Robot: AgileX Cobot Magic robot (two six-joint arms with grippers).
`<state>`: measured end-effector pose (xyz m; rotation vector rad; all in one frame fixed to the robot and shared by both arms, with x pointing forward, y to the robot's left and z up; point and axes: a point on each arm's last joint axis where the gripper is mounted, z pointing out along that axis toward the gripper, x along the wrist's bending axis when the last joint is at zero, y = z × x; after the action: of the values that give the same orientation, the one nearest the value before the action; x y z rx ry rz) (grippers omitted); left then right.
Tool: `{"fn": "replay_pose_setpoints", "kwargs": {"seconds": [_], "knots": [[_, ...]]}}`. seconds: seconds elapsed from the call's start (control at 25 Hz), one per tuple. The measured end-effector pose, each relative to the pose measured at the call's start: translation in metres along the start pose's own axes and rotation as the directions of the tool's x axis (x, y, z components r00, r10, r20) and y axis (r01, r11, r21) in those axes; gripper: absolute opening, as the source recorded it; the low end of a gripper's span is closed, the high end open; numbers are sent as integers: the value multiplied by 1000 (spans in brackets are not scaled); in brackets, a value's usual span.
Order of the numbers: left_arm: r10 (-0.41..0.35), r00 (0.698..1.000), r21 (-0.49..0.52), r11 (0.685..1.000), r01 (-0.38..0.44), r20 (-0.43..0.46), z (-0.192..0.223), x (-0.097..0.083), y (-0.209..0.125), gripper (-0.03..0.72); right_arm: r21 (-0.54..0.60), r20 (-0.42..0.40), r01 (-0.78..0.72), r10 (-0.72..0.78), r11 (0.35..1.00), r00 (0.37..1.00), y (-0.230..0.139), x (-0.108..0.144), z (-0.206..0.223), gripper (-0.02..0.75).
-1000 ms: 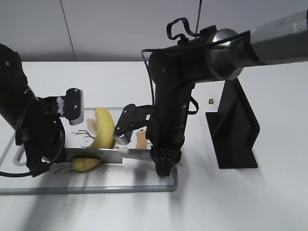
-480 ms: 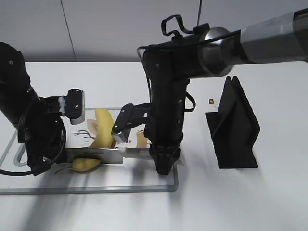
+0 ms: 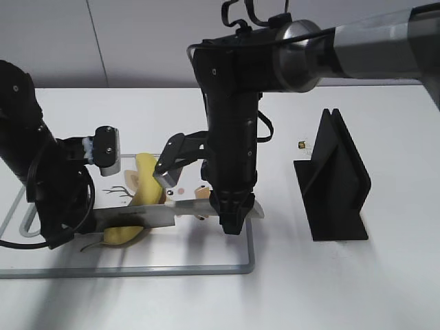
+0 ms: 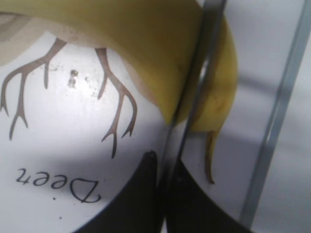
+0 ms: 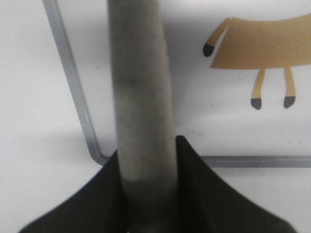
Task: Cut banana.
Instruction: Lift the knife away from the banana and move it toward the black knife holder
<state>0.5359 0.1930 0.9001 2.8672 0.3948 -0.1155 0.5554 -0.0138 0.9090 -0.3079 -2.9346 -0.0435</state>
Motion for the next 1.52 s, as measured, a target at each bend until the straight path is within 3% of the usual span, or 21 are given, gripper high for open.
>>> {"fn": "replay_pose_setpoints", "kwargs": {"seconds": [0.32, 0.72, 1.16, 1.28, 1.52], "knots": [[10, 999, -10, 1000, -11, -32, -12, -3, 1, 9, -7, -2, 2, -2, 1000, 1000, 0, 1, -3, 183], [60, 987, -69, 995, -71, -148, -69, -22, 7, 1, -95, 78, 34, -27, 995, 997, -4, 15, -56, 185], [89, 955, -162, 977, -138, -282, -136, -59, 7, 5, -213, 191, 111, -70, 971, 979, -17, 43, -125, 189], [83, 941, -188, 970, -152, -329, -150, -67, 6, 102, -225, 192, 115, -72, 967, 979, -19, 46, -131, 184], [55, 894, -241, 954, -178, -446, -171, -74, 7, 537, -239, 195, 84, -37, 967, 980, -22, 46, -136, 161]]}}
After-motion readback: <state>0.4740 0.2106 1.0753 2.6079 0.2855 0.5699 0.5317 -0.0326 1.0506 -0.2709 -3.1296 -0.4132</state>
